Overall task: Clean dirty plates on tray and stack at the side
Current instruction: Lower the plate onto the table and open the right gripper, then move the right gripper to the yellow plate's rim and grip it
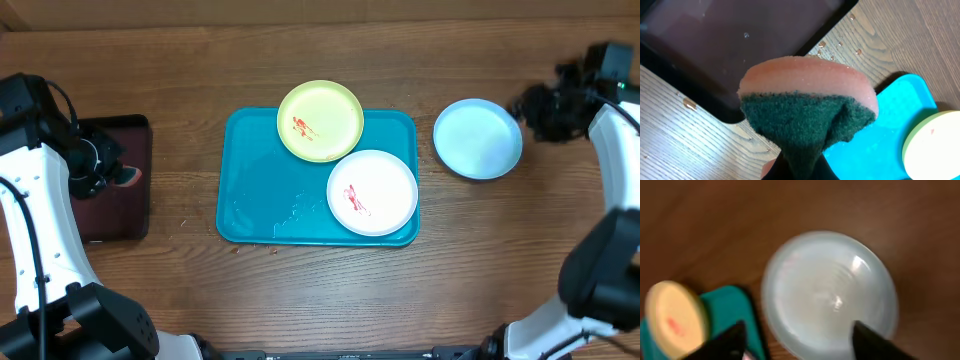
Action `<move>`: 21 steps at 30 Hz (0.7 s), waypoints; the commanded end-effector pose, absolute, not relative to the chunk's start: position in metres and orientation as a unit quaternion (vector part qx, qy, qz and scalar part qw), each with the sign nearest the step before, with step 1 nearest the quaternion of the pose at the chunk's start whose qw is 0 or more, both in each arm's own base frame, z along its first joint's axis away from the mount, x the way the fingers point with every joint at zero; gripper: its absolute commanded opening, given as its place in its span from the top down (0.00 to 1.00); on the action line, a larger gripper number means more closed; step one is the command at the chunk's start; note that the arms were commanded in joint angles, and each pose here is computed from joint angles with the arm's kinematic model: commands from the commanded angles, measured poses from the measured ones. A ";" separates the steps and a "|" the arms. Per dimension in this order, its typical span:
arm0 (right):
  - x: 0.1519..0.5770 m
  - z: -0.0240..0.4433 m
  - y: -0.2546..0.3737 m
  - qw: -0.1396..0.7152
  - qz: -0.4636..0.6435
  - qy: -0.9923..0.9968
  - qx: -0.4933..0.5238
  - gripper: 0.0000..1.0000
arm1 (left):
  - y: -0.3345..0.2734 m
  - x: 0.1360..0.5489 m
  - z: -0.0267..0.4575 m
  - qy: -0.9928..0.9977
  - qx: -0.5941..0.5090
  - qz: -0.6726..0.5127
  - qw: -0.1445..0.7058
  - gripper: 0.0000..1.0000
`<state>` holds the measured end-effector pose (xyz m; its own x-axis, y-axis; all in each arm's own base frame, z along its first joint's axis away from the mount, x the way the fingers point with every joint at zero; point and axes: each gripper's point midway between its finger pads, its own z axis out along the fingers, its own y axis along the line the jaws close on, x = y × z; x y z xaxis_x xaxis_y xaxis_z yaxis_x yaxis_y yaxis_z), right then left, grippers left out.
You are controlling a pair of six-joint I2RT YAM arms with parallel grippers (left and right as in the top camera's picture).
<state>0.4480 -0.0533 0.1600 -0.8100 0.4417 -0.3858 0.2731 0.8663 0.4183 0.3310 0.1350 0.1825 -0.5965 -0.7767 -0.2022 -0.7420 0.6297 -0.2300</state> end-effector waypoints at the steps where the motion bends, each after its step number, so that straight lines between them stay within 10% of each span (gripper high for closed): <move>1: 0.459 0.214 0.020 0.305 0.223 0.925 0.054 0.16 | 0.126 0.338 0.180 0.901 -0.404 -0.067 0.143 0.96; 21: 0.506 0.061 0.209 0.288 0.127 0.937 -0.149 0.22 | 0.099 0.352 0.169 0.922 -0.351 -0.067 0.150 0.96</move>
